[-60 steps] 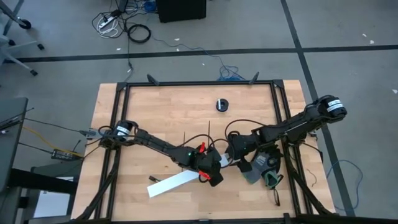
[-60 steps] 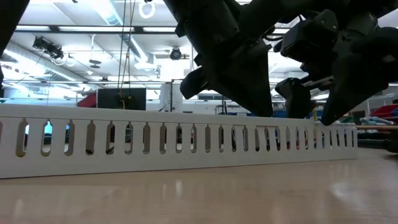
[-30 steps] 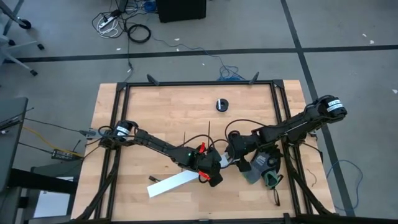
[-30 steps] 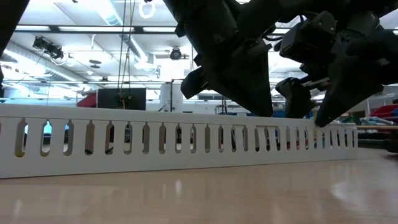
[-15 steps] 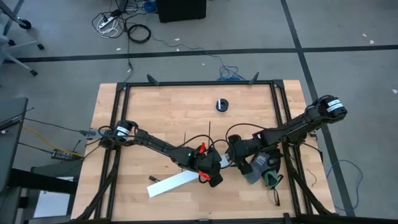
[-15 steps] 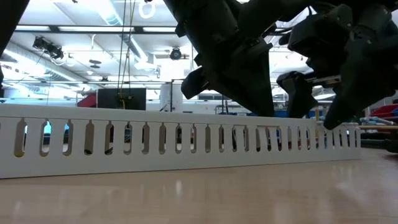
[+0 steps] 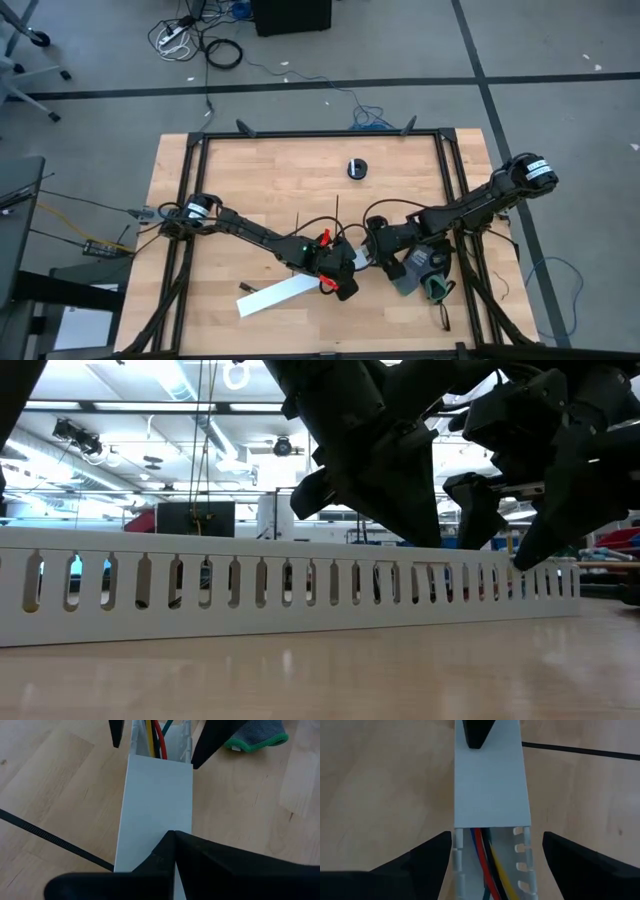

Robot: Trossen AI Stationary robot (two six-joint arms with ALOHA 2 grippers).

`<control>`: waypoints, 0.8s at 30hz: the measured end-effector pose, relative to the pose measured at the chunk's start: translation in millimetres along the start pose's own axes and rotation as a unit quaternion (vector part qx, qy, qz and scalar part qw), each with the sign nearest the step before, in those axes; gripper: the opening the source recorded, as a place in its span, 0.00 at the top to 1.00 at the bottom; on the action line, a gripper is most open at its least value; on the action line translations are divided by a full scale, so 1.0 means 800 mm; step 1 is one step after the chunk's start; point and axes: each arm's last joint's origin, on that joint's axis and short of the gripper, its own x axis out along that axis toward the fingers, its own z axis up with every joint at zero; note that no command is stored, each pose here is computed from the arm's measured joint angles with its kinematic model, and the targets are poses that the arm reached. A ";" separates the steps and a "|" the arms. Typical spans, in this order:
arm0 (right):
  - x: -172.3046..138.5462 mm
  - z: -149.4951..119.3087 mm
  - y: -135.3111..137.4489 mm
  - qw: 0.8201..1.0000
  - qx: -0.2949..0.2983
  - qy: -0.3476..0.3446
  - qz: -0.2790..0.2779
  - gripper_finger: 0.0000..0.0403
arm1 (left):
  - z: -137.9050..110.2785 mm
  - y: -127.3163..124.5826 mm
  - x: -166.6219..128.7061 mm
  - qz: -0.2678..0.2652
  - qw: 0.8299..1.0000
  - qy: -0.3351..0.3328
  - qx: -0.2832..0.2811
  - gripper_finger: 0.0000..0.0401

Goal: Ziptie cables
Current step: Close the white cable duct

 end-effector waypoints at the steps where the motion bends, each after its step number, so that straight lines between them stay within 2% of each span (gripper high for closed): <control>1: 0.000 0.000 0.000 1.000 0.000 0.000 0.000 0.24 | 0.000 0.000 0.000 0.000 1.000 0.000 0.000 1.00; 6: 0.000 0.000 0.000 1.000 0.000 0.001 0.000 0.27 | 0.000 0.000 0.000 0.000 1.000 0.000 0.000 1.00; 16: 0.000 0.000 0.000 1.000 0.008 0.000 0.003 0.50 | 0.000 0.000 0.000 0.000 1.000 -0.001 0.000 1.00; 24: 0.000 0.002 0.000 1.000 0.024 -0.013 0.008 0.51 | 0.000 -0.001 0.000 -0.003 1.000 -0.002 0.009 1.00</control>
